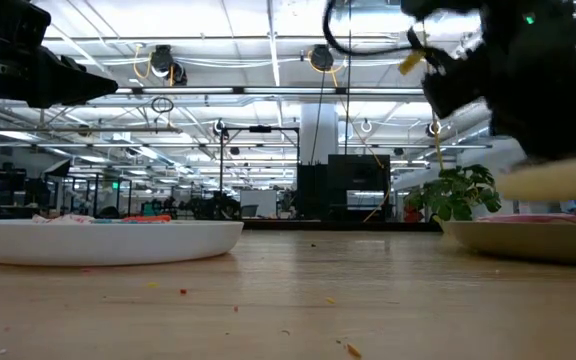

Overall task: Pick & Place donuts
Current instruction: Put the large black donut on the gray plate

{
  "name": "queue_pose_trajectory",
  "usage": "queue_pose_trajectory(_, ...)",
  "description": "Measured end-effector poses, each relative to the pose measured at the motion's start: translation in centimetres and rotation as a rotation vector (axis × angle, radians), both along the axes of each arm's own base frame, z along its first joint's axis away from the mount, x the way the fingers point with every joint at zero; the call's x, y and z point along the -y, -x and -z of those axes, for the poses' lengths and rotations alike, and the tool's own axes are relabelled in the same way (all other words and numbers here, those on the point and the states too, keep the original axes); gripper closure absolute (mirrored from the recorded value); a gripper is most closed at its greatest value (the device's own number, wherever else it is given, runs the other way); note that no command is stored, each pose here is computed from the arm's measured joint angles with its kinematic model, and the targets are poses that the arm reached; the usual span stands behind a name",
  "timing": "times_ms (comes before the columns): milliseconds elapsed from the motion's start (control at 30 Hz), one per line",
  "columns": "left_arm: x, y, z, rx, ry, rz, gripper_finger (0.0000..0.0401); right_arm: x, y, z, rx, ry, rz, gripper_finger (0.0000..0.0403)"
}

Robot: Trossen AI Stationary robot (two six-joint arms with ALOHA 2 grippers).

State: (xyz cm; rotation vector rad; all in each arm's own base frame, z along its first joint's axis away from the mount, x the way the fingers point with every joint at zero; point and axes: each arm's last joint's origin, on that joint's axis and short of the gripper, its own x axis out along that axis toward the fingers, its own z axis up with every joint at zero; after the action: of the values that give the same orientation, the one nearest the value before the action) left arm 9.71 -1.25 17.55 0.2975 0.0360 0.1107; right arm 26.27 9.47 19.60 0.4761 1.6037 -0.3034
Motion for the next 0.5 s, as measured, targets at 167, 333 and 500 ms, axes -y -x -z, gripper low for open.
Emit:
queue_pose_trajectory(167, 0.0, 0.0, 0.0, 0.000, 0.000, 0.000, 0.0354, 0.1, 0.5, 2.1, 0.025, -0.008, 0.000, 0.0385)
queue_pose_trajectory(333, 0.0, 0.0, 0.0, 0.001, 0.001, 0.000, 0.0354, 0.4, 1.1, 3.0, 0.017, 0.051, 0.001, 0.0385)
queue_pose_trajectory(500, 0.0, 0.0, 0.0, 0.001, 0.002, 0.000, 0.0354, 0.4, 1.0, 3.2, 0.027, 0.055, -0.003, 0.0378)
